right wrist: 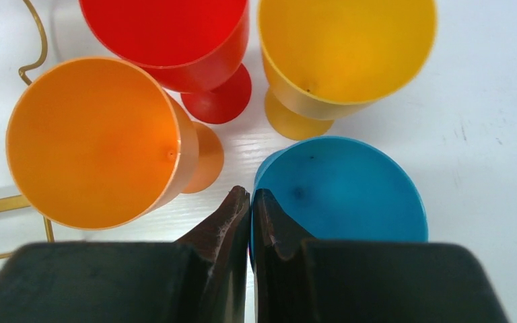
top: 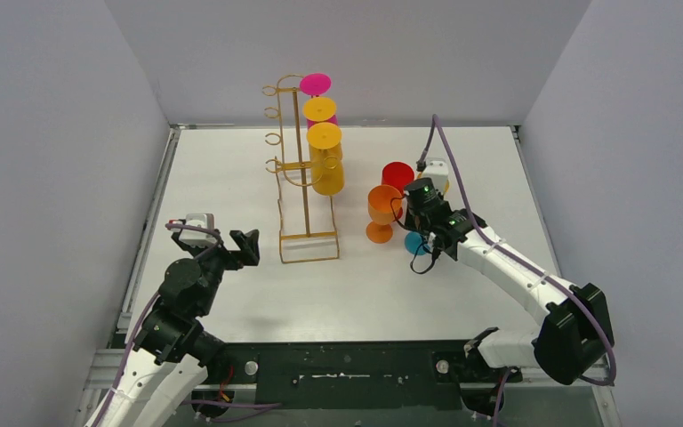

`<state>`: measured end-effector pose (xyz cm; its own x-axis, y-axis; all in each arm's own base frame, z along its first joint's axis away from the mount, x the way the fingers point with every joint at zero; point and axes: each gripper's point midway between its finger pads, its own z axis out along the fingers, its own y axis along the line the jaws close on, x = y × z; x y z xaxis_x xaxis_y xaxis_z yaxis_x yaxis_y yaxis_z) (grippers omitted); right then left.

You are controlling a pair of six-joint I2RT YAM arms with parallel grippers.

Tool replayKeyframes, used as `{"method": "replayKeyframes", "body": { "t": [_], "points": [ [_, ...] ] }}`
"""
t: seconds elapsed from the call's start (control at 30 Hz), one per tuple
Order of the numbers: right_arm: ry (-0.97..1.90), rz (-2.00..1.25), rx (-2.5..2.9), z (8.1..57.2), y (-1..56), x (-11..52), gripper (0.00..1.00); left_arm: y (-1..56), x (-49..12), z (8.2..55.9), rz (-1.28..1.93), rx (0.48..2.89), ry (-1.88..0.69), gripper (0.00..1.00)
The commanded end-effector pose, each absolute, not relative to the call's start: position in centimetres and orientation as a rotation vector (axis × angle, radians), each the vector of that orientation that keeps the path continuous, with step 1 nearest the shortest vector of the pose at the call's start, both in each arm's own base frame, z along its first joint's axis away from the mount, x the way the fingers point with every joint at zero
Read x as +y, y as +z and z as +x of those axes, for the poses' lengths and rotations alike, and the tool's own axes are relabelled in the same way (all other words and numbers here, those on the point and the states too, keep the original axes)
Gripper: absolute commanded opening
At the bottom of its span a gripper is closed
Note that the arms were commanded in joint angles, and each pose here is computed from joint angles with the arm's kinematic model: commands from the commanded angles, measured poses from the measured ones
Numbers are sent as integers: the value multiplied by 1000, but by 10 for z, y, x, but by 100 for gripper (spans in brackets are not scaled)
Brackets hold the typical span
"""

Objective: Take the wine glass off the wine glass rack
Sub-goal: Place the wine glass at the center of the board.

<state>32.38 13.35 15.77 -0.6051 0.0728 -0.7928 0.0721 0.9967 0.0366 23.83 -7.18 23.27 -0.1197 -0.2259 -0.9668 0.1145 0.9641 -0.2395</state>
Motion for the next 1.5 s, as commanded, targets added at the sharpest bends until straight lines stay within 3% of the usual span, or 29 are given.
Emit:
{"method": "replayKeyframes", "body": {
  "t": [0.0, 0.3, 0.73, 1.47],
  "points": [
    [87, 74, 2199, 337, 172, 153, 0, 246, -76, 239, -58, 1615, -317, 97],
    [62, 82, 2195, 343, 168, 153, 0, 243, -77, 241, -57, 1635, -311, 97],
    [75, 63, 2186, 346, 174, 157, 11, 239, -76, 244, -46, 1660, -284, 97],
    [54, 37, 2189, 349, 190, 157, 17, 231, -73, 247, -59, 1691, -254, 97]
  ]
}}
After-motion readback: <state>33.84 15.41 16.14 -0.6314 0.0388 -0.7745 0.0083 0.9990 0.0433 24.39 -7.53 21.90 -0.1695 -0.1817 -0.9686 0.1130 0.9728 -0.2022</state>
